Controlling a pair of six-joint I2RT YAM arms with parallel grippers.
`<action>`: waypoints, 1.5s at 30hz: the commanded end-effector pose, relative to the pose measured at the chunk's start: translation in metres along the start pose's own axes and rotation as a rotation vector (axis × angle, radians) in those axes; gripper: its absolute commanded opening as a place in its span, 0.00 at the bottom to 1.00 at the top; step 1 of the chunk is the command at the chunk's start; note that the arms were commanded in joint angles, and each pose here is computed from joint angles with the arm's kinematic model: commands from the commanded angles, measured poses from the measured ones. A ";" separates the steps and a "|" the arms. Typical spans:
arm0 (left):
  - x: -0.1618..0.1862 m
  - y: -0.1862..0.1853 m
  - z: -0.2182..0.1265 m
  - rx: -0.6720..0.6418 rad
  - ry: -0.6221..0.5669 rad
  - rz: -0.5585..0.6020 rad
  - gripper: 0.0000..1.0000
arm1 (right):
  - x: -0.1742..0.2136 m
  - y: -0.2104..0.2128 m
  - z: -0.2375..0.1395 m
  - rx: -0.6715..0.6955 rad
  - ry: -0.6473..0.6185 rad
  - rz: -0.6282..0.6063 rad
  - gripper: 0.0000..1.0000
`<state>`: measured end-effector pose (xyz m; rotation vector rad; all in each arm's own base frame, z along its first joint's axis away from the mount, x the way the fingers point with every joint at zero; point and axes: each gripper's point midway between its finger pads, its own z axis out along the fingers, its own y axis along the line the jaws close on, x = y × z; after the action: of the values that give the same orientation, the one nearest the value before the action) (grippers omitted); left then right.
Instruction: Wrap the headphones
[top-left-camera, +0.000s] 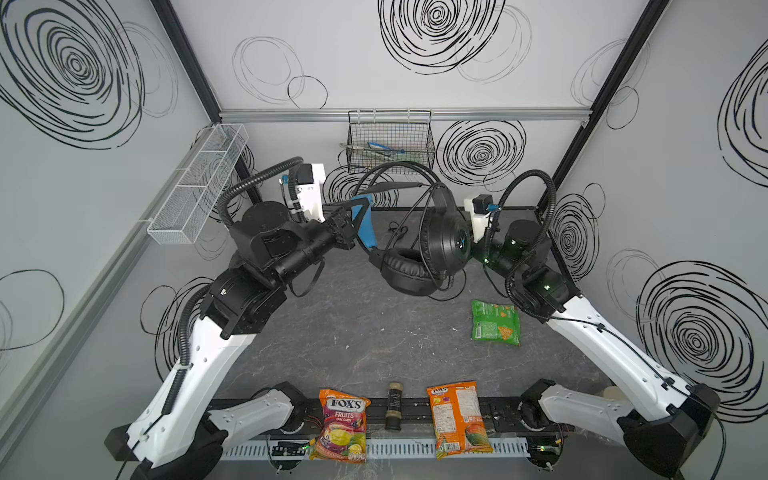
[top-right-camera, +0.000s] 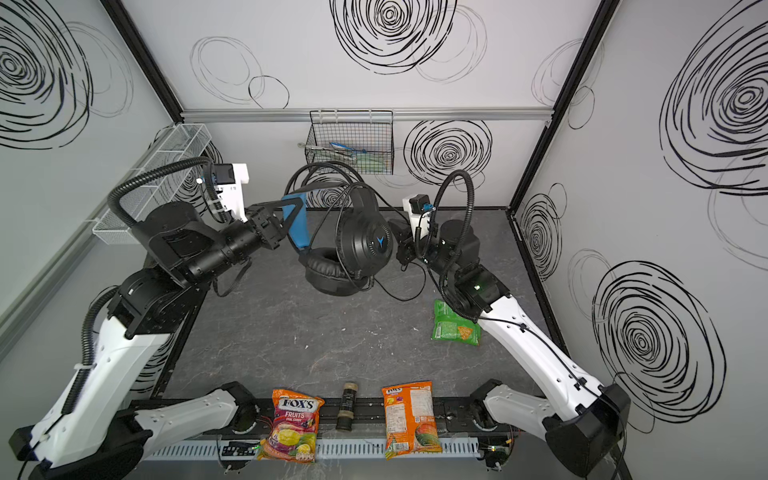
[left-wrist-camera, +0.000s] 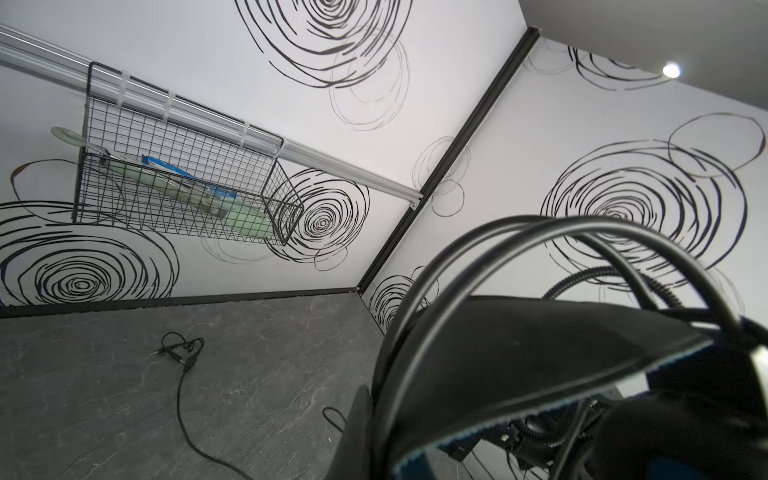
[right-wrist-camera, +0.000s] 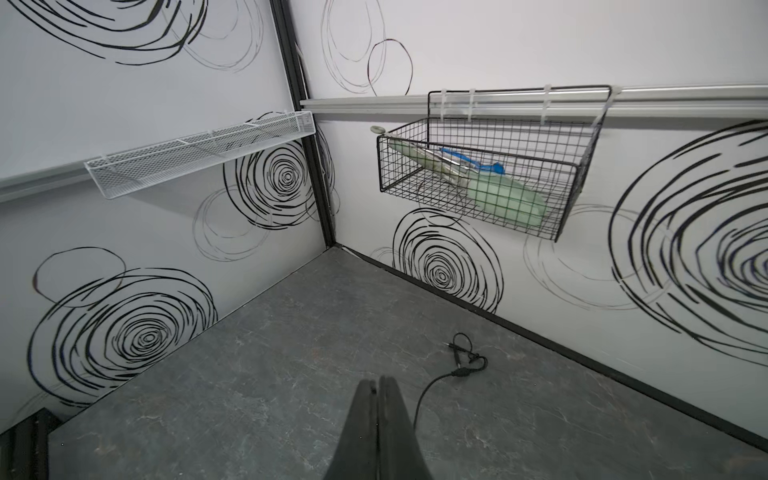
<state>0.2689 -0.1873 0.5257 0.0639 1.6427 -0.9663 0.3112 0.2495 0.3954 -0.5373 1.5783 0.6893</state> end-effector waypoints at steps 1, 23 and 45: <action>-0.070 -0.038 -0.022 0.133 -0.233 -0.153 0.00 | 0.007 0.012 0.008 -0.068 0.001 0.074 0.00; -0.085 -0.063 0.026 0.305 -0.265 -0.555 0.00 | -0.001 0.078 0.022 -0.300 -0.030 0.141 0.08; -0.110 0.015 0.005 -0.137 -0.488 -0.498 0.00 | 0.032 0.129 0.009 -0.412 0.104 0.074 0.00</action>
<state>0.3273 -0.1692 0.5658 -0.5828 1.4553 -1.1696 0.2404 0.3471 0.3824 -0.7662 1.5475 1.1097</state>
